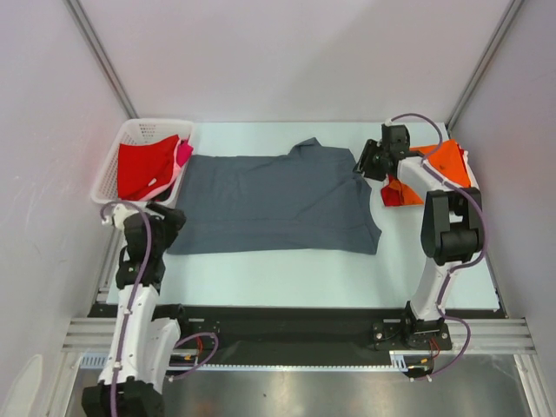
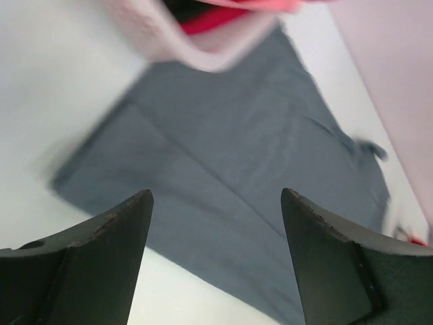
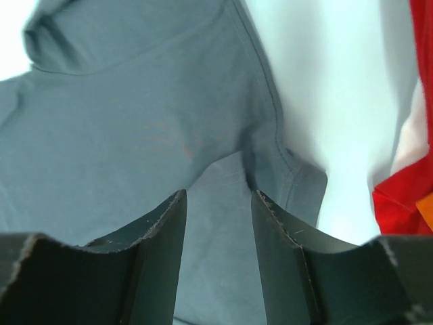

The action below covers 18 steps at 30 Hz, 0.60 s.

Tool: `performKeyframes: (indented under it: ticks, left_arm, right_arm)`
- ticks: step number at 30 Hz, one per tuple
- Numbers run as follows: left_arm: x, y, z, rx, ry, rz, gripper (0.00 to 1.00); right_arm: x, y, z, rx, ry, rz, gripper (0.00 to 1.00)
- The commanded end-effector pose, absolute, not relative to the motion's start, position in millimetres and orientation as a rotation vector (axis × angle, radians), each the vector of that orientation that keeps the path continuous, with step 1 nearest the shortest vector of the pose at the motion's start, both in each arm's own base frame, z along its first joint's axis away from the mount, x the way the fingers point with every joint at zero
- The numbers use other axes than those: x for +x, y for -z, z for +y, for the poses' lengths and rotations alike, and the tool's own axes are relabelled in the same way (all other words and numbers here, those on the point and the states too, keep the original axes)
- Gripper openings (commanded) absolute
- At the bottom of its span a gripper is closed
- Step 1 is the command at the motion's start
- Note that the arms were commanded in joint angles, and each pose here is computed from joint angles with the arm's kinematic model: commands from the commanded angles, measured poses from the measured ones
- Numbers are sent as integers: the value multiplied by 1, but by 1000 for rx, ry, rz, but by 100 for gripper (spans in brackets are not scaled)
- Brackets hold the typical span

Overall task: Fold and stack the t-shirts
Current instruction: Fold the tshirt

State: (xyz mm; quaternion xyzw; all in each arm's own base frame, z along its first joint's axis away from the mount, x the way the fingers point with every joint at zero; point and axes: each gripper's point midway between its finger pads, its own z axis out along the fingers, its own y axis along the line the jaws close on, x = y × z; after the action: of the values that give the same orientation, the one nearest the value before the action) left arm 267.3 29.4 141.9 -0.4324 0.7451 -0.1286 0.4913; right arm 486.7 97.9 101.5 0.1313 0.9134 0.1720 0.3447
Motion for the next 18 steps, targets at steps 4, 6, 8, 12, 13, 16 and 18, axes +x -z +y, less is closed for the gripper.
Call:
performKeyframes:
  ticks: [4,6,8,12,13,16,18]
  left_arm:
    - [312,-201,-51,-637,514,1853,86]
    - [328,-197,-88,-527,557,1949,86]
    - [339,-173,-123,-432,577,2076,86]
    - [364,-167,-186,-261,644,2184,85]
    - [367,-161,-196,-233,653,2213,84]
    - [380,-142,-228,-173,681,2281,82]
    - [388,-138,-245,-143,701,2295,79]
  right_arm:
    - [493,-75,101,335,-455,2439,48]
    - [494,-70,103,336,-471,2444,48]
    - [495,-65,107,330,-497,2450,47]
    - [497,-62,112,321,-530,2450,43]
    - [497,-61,112,322,-538,2449,43]
    - [500,-61,114,313,-548,2439,43]
    - [503,-59,114,308,-554,2439,43]
